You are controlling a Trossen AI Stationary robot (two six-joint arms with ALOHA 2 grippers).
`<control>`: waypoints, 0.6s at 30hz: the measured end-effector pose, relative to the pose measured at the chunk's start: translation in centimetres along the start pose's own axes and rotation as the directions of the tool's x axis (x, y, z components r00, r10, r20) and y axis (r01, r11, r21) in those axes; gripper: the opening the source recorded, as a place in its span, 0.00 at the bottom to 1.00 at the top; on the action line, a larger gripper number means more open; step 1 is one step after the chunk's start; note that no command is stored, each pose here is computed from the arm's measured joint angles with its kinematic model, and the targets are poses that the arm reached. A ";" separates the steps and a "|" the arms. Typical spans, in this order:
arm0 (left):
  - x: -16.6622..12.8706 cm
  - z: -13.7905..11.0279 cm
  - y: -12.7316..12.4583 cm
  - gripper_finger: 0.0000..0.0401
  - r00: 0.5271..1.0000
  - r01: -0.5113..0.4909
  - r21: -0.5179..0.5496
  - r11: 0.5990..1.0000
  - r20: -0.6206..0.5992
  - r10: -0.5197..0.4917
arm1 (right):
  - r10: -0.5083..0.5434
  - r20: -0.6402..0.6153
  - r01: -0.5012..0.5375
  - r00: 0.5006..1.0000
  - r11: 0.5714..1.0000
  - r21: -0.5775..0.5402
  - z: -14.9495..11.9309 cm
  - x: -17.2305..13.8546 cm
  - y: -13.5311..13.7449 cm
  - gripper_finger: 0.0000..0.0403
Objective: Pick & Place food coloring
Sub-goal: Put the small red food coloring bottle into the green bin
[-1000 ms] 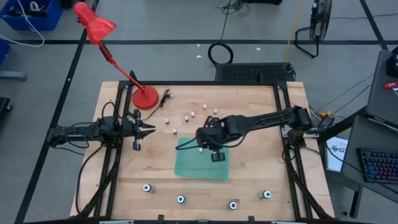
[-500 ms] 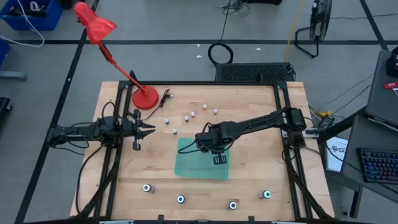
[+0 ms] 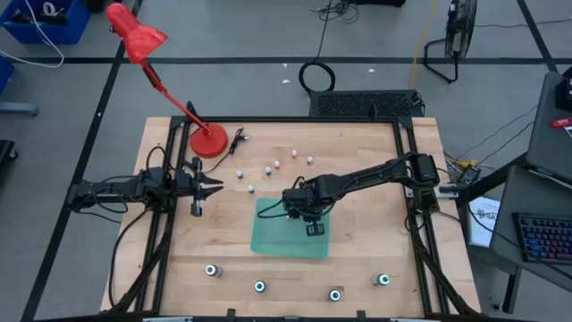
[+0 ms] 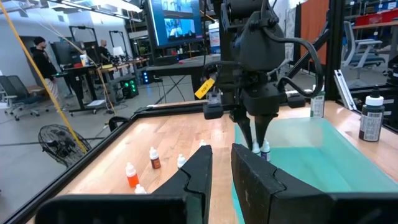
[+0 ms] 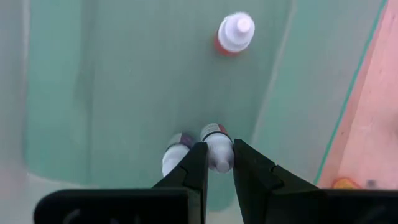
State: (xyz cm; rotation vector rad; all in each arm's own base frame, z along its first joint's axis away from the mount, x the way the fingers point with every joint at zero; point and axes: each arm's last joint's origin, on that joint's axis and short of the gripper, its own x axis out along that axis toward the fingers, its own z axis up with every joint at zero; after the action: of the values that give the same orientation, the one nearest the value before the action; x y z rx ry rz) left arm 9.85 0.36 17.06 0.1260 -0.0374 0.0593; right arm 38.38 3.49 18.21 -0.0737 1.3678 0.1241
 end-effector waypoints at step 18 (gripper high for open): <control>0.0 0.0 0.0 0.17 1.000 0.000 0.000 1.000 0.001 0.000 | -0.004 0.021 0.004 1.000 1.000 -0.016 -0.4 0.8 -0.7 0.10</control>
State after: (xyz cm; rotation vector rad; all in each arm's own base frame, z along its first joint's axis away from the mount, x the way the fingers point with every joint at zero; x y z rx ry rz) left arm 9.85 0.36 17.08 0.1260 -0.0380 0.0593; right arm 38.29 2.78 17.31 -0.0889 1.3455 0.1323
